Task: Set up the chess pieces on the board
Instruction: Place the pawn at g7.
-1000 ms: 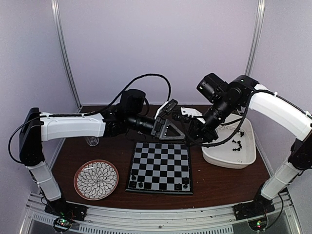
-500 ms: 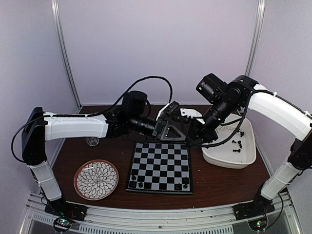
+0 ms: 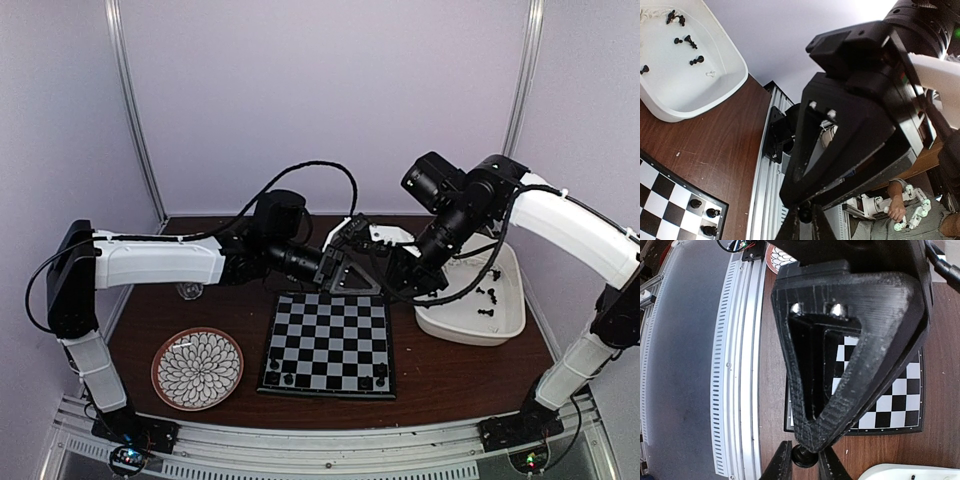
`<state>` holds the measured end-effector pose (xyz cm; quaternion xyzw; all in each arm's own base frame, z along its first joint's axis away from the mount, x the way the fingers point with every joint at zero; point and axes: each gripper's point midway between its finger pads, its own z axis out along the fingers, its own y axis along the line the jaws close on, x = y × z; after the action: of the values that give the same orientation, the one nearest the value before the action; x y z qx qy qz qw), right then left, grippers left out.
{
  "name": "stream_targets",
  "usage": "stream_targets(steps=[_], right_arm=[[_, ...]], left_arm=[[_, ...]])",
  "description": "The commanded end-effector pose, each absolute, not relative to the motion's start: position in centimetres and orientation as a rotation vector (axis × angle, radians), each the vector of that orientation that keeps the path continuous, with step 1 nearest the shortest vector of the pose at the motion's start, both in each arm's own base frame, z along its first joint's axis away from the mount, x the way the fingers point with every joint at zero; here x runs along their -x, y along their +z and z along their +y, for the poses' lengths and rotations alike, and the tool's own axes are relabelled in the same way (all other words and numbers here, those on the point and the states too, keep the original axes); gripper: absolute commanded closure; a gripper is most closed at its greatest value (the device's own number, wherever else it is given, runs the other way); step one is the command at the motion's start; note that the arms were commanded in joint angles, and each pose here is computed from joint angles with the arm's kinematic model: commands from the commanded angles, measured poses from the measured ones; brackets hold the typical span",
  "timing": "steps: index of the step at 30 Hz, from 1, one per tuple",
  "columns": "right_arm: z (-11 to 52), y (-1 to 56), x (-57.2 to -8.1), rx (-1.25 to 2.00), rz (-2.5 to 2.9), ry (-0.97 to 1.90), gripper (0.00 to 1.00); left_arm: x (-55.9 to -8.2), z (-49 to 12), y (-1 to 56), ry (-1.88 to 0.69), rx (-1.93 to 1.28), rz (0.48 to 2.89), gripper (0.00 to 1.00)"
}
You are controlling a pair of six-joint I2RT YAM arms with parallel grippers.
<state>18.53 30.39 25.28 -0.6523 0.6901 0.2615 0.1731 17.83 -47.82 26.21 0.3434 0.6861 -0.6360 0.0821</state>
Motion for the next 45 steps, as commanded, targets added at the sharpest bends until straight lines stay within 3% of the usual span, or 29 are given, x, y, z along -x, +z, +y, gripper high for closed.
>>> stream_targets(steps=[1, 4, 10, 19, 23, 28, 34, 45], right_arm=[[30.5, 26.0, -18.8, 1.850, 1.928, 0.709, 0.80], [30.5, 26.0, -18.9, 1.848, 1.927, 0.701, 0.77], [28.5, 27.0, -19.6, 1.779, 1.954, 0.668, 0.55], [22.3, 28.4, -23.7, 1.377, 2.049, 0.766, 0.51], [20.8, 28.0, -24.3, 1.315, 2.074, 0.712, 0.50], [20.5, 27.8, -24.9, 1.306, 2.082, 0.686, 0.50], [20.4, 27.1, -25.3, 1.310, 2.101, 0.670, 0.50], [20.5, 26.6, -25.6, 1.313, 2.114, 0.664, 0.50]], left_arm=[[-17.2, -48.3, 27.5, -1.932, -1.096, 1.959, 0.97], [-17.2, -48.3, 27.5, -1.931, -1.093, 1.958, 1.00], [-17.4, -47.5, 26.8, -1.819, -1.099, 2.006, 1.00], [-19.8, -41.1, 19.6, -0.981, -1.162, 2.281, 1.00], [-20.1, -37.9, 16.0, -0.599, -1.200, 2.363, 1.00], [-20.1, -34.1, 13.1, -0.303, -1.202, 2.460, 1.00], [-19.8, -32.1, 11.5, -0.186, -1.237, 2.514, 1.00], [-18.8, -32.8, 9.7, -0.262, -1.279, 2.532, 1.00]])
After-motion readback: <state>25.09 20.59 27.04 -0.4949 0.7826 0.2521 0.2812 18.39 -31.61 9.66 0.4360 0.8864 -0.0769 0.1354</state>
